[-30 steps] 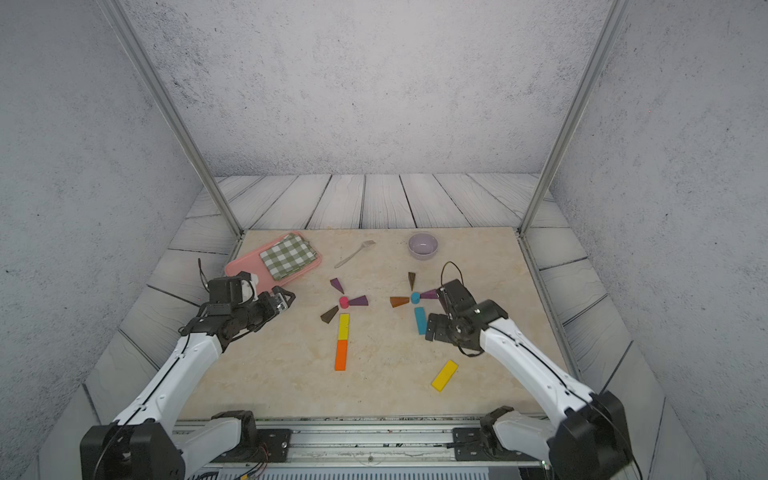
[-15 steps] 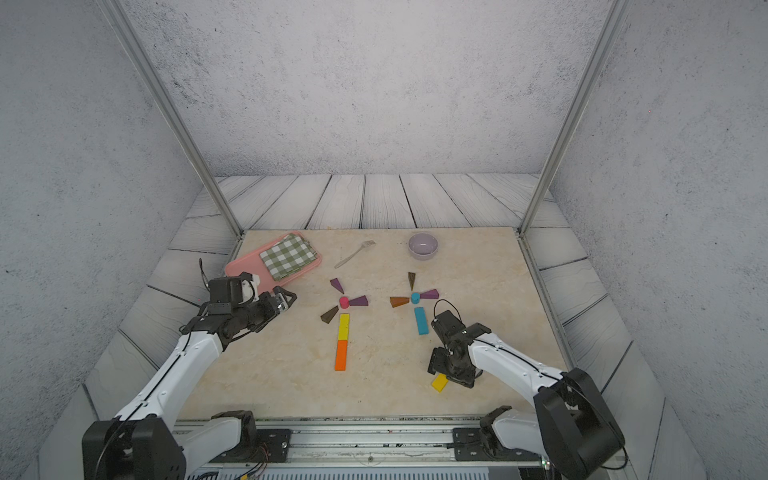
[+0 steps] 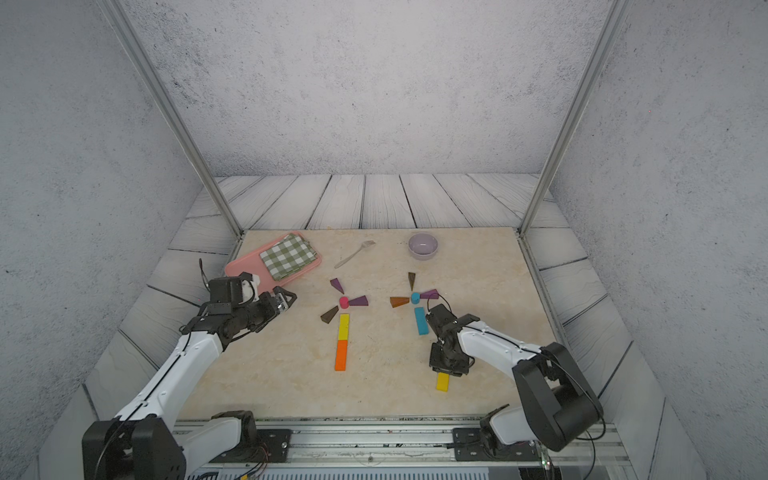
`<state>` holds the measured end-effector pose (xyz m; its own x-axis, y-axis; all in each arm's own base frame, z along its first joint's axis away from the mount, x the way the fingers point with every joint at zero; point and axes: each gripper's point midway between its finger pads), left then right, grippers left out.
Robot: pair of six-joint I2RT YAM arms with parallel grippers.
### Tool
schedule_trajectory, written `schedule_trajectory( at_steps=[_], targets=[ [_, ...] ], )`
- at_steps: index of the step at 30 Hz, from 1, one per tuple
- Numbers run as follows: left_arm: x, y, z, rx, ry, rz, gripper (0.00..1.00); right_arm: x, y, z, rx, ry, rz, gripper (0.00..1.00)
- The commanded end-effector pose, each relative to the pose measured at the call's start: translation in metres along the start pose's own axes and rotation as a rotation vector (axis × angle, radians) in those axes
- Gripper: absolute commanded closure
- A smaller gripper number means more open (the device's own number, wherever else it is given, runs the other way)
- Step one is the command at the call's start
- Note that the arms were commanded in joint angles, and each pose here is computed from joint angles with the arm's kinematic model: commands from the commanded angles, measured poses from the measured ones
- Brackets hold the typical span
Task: Assemble a small pinwheel with building blocks
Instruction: Assemble the building block at the center of the board.
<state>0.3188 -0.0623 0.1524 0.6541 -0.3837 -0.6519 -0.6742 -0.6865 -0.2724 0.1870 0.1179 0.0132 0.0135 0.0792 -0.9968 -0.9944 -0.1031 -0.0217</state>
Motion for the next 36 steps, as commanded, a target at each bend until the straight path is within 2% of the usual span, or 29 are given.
schedule_trajectory(
  at_steps=[1,5,12,28,34,36],
  targets=[
    [-0.001,-0.002,0.003,-0.003,-0.005,-0.004,0.04,0.011,-0.011,0.008,-0.138,-0.020,0.015,0.70],
    [-0.002,-0.003,0.003,-0.001,-0.012,-0.011,0.04,0.011,-0.025,0.014,-0.245,-0.021,0.000,0.75],
    [-0.002,-0.004,0.004,0.001,-0.019,-0.015,0.04,-0.001,-0.060,0.030,-0.398,-0.041,-0.055,0.76],
    [-0.003,-0.004,0.007,0.001,-0.029,-0.025,0.04,0.003,-0.069,0.025,-0.373,-0.007,-0.018,0.75],
    [-0.003,-0.005,0.007,0.002,-0.027,-0.029,0.04,0.005,-0.069,0.025,-0.366,-0.005,-0.006,0.64],
    [-0.003,-0.005,0.007,0.003,-0.028,-0.029,0.04,0.006,-0.069,0.024,-0.365,0.003,-0.006,0.64]
  ],
)
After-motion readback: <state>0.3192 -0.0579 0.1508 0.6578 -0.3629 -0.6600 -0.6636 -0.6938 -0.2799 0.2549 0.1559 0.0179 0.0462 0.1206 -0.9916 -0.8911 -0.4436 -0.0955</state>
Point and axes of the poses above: each gripper's point midway between its finger pads, its own x axis out along the fingers, its own z axis along the line the jaws close on, y = z × x, and after that the axes turned 14 degrees about -x, right-handed
